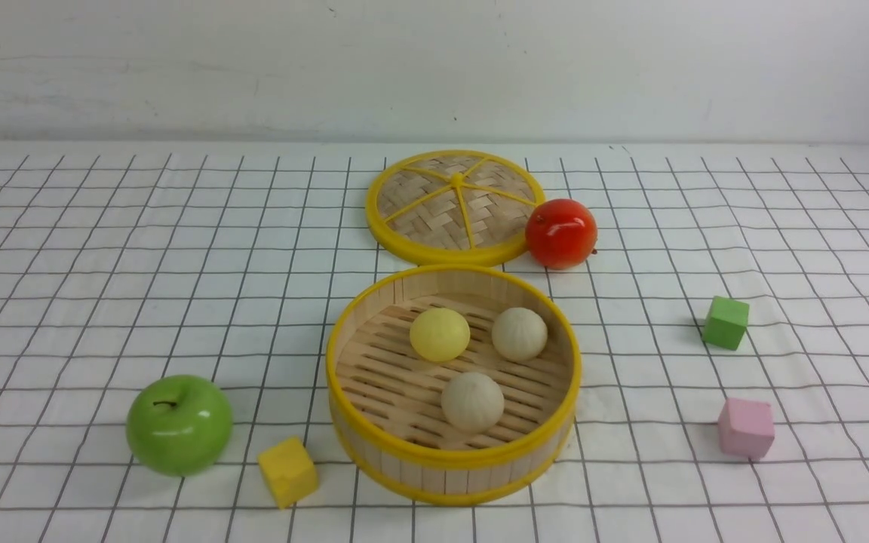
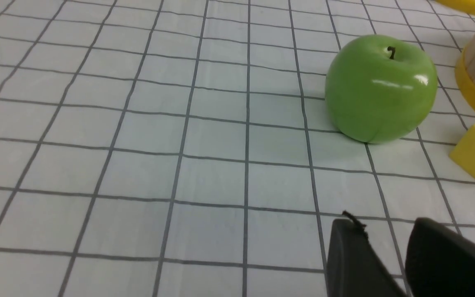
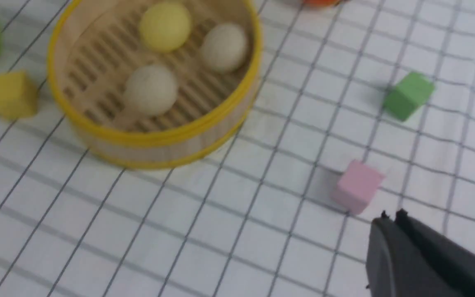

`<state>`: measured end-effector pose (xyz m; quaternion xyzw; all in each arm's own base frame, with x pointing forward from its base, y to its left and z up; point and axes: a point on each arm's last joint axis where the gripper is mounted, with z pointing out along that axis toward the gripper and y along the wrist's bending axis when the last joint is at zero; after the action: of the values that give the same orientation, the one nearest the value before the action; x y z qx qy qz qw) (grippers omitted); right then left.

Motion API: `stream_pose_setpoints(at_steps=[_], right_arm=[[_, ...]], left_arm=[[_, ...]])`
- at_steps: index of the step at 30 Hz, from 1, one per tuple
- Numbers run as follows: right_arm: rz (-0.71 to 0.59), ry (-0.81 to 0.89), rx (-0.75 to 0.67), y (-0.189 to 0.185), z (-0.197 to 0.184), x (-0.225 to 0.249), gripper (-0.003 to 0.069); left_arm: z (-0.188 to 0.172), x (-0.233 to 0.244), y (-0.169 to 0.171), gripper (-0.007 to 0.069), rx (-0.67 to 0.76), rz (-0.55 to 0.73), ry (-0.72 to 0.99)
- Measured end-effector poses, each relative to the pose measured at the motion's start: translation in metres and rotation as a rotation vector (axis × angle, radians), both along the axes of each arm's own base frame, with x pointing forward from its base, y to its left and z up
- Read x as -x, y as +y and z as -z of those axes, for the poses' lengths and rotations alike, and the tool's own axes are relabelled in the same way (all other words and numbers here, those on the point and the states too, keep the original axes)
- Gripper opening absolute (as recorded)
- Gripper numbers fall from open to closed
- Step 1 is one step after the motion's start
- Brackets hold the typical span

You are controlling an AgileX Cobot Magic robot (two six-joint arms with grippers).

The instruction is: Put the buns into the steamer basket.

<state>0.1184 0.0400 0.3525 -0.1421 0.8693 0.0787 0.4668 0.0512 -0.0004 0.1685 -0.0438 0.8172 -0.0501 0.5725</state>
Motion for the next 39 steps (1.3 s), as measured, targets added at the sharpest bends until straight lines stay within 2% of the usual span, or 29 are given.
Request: stream_pose_setpoints(at_steps=[4, 8, 13, 16, 19, 39], right_arm=[[0.174, -0.207, -0.025, -0.027, 0.025, 0.027, -0.0006], [0.266, -0.311, -0.030, -0.037, 0.066, 0.047, -0.0005], [0.319, -0.334, -0.024, -0.041, 0.113, 0.062, 0.0000], [0.341, -0.305, -0.015, -0.042, 0.154, 0.067, 0.0002], [0.342, -0.255, -0.008, -0.042, 0.178, 0.067, 0.0003], [0.341, -0.277, -0.008, -0.042, 0.179, 0.067, 0.0014]], left_arm=[[0.000, 0.000, 0.000, 0.0202, 0.000, 0.000, 0.000], [0.000, 0.000, 0.000, 0.0207, 0.000, 0.000, 0.000], [0.000, 0.000, 0.000, 0.0211, 0.000, 0.000, 0.000], [0.000, 0.000, 0.000, 0.0215, 0.000, 0.000, 0.000], [0.000, 0.000, 0.000, 0.0218, 0.000, 0.000, 0.000], [0.000, 0.000, 0.000, 0.0236, 0.001, 0.000, 0.000]])
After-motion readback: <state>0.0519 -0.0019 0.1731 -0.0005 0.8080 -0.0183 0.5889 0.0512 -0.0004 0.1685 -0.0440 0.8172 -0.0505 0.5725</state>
